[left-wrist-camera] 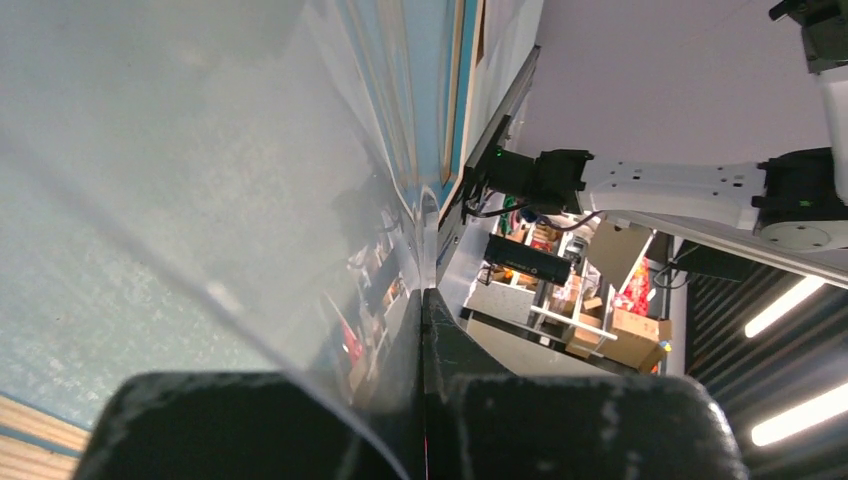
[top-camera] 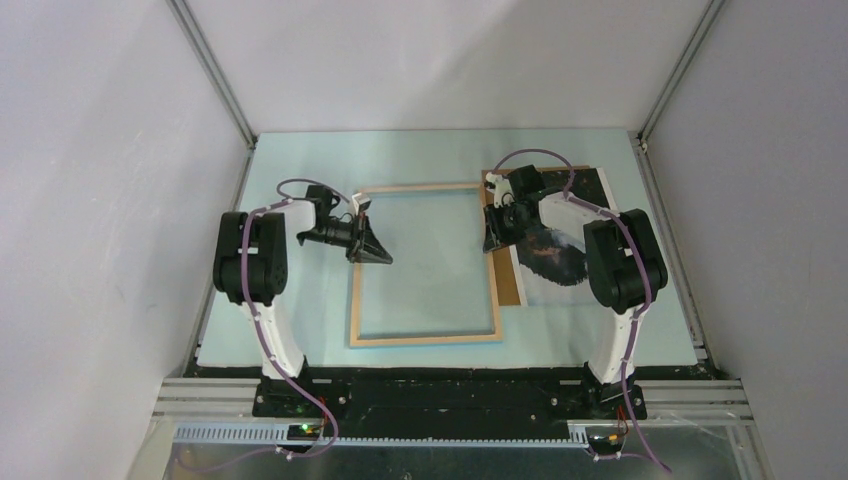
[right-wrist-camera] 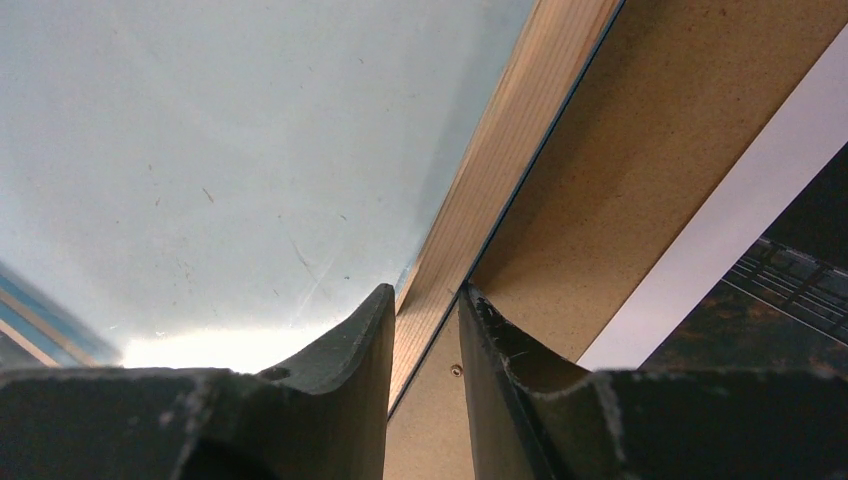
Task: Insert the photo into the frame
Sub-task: Place the photo frame item in the photo frame.
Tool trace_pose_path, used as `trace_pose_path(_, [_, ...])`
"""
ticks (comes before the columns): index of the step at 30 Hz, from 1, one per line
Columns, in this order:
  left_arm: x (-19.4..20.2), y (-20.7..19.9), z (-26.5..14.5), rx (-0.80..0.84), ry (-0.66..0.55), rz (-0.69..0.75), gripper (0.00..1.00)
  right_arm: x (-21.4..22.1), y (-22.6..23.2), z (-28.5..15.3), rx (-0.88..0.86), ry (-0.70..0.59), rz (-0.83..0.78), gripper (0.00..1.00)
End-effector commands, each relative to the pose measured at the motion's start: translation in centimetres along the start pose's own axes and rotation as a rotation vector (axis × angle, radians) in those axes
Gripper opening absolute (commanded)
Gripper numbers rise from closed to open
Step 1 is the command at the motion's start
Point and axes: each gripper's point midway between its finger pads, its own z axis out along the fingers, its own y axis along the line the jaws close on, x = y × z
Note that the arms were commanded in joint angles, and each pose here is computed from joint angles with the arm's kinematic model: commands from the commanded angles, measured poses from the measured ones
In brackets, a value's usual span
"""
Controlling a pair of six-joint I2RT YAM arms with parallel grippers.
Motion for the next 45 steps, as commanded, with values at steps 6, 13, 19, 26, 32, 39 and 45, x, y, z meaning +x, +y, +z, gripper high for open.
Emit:
trace_pose_path(6, [-1.6,-2.6,-0.6,0.130,-0.012,0.018,0.00,-0.9,1.9,0.0,-0.082,-0.005,0.002,0.34])
trace_pose_path(13, [-1.7,-3.2,-0.8,0.168,-0.006,0.003,0.00,-0.9,1.9,0.0,-0.082,-0.006,0.001,0.34])
trace_pose_path(19, [-1.8,-3.5,-1.0,0.183,-0.005,-0.005,0.00,-1.0,1.9,-0.1,-0.082,-0.009,0.000,0.34])
trace_pose_path(26, [-1.8,-3.0,-0.9,0.165,-0.010,0.007,0.00,-1.0,2.0,-0.2,-0.083,-0.010,-0.001,0.35])
trace_pose_path(32, [-2.0,-1.7,-0.6,0.112,-0.020,0.042,0.00,-0.9,1.9,-0.1,-0.082,-0.006,0.002,0.35])
trace_pose_path(39, [-2.3,0.2,-0.4,0.036,-0.032,0.079,0.00,-0.9,1.8,-0.2,-0.080,-0.005,0.002,0.35])
trace_pose_path(45, [-2.8,1.2,-0.5,-0.002,-0.042,0.101,0.00,-0.8,1.7,-0.2,-0.079,-0.002,0.002,0.34])
